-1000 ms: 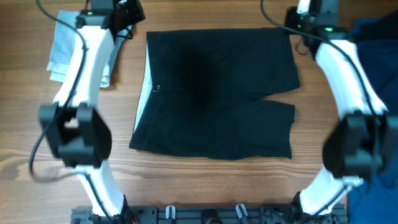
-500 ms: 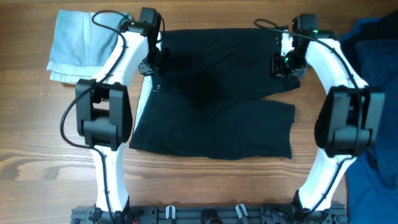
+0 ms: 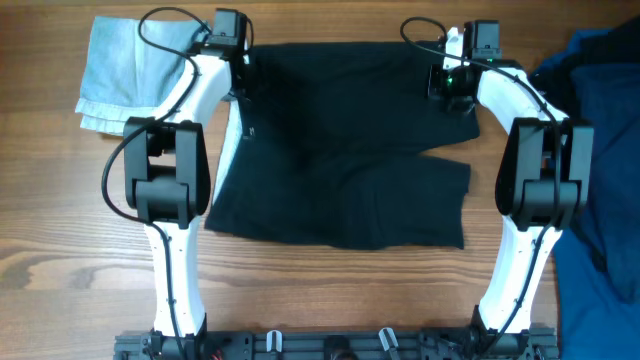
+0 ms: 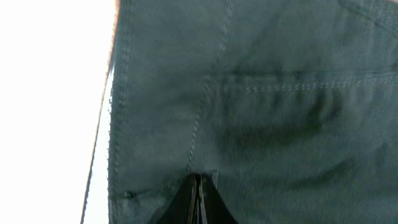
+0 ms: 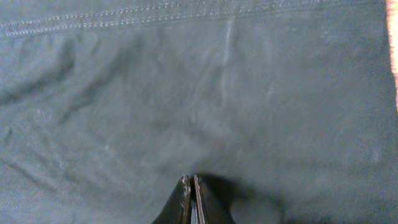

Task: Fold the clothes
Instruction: 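Grasp waistband corners with both grippers and pull shorts upward flat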

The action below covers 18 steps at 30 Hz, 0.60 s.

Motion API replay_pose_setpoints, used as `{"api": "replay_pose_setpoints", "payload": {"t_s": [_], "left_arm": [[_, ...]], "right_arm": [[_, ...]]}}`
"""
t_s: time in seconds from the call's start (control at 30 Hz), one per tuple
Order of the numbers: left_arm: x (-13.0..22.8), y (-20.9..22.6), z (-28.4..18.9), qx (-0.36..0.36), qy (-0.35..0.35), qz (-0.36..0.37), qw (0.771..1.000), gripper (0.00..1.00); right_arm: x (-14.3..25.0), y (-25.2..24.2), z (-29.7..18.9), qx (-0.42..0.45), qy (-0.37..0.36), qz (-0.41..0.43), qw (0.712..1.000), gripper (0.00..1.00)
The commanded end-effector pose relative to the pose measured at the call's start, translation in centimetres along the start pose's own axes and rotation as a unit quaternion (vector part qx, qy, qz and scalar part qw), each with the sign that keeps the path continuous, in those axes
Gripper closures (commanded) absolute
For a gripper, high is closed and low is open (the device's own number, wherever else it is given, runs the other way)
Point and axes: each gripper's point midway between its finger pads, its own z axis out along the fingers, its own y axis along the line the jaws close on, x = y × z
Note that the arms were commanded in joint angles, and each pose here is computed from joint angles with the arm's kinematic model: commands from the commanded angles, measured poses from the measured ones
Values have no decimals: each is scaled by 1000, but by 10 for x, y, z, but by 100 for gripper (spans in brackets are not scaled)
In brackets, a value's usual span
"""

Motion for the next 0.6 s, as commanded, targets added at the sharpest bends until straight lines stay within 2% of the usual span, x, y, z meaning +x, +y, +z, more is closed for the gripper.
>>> {"api": "replay_pose_setpoints", "payload": {"t_s": [0.0, 0.07, 0.1, 0.2, 0.27, 0.3, 0.37, 0.4, 0.47, 0.57], "left_arm": [[-13, 50, 33, -30, -25, -33, 999, 96], [-35, 53, 38, -19, -68, -32, 997, 96], [-51, 51, 36, 2, -96, -33, 995, 96], [-86, 22, -5, 66, -133, -24, 989, 96], [-112, 10, -50, 79, -174, -18, 981, 96], [-124, 3, -86, 86, -198, -15, 976, 96], [-122, -4, -157, 89, -204, -19, 975, 86], [-111, -3, -177, 85, -190, -21, 978, 82], [-82, 1, -208, 71, -149, -27, 986, 75], [-36, 15, -219, 42, -66, -39, 996, 49]], "right_arm": [[5, -18, 28, 37, -16, 11, 999, 96], [-23, -16, 26, 32, -73, 1, 997, 96], [-48, -9, 20, 15, -125, 0, 992, 96], [-90, 4, -17, 1, -193, -16, 981, 94], [-107, 12, -55, 0, -213, -19, 977, 87], [-110, 16, -88, 3, -207, -15, 978, 75], [-92, 18, -144, 12, -164, 2, 986, 55], [-71, 16, -171, 20, -127, 16, 992, 48], [-35, 8, -201, 32, -66, 44, 996, 47], [37, -16, -220, 55, 67, 115, 990, 45]]}}
